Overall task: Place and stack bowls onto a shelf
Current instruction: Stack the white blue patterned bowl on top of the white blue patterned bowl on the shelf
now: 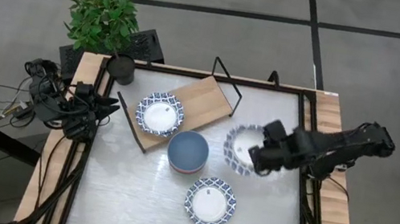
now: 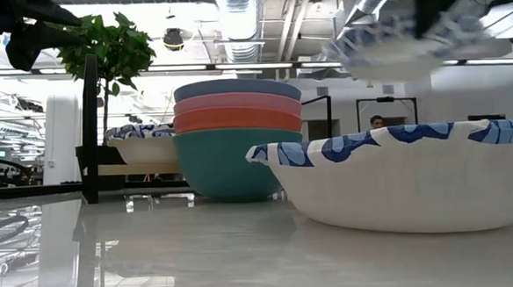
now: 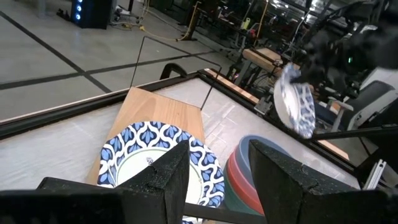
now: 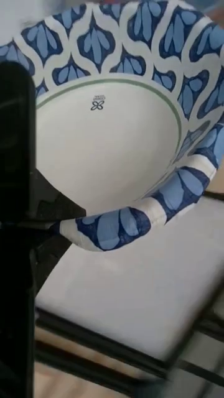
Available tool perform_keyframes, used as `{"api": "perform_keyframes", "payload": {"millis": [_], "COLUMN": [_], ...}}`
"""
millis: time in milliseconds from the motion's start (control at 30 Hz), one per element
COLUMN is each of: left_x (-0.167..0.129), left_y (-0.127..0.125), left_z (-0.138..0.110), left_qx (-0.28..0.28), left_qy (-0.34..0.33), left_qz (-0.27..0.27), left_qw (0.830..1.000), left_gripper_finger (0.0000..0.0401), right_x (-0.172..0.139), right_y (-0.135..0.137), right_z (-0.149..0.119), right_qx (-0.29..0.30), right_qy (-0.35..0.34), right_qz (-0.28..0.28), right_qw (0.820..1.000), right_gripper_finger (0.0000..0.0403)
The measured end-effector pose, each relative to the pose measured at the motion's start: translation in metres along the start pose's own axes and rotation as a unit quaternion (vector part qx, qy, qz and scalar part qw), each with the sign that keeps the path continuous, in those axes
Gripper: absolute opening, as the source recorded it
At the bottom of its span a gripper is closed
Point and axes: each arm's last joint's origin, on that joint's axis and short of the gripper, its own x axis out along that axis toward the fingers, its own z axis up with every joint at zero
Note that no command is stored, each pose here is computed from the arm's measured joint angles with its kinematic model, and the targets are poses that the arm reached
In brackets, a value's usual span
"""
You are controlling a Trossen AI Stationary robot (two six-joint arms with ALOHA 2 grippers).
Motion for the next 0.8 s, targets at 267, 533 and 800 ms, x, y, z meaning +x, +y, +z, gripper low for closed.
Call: {"api": "perform_keyframes", "payload": {"millis": [267,533,800], "left_x": [0.000,0.000,0.000], "left_y": [0.000,0.000,0.001], "left_z": [0.000,0.000,-0.001], "left_qx": [0.000,0.001,0.007], "left_qy": [0.000,0.000,0.003], "left_qz": [0.000,0.000,0.001], "left_qw": [1.000,1.000,1.000], "left_gripper_finger": [0.0151,0.0151,0.0151], "right_x": [0.003,0.028,0.104], "right_y": [0.010,0.017,0.045], "right_z": [0.078,0.156,0.192], "right_qx": [-0.002,0.043,0.075], "right_qy": [-0.167,-0.285,-0.274], "right_qz": [0.082,0.214,0.277], "right_qw": [0.983,0.933,0.918], "right_gripper_finger": [0.0020,0.0020,0.0020]}}
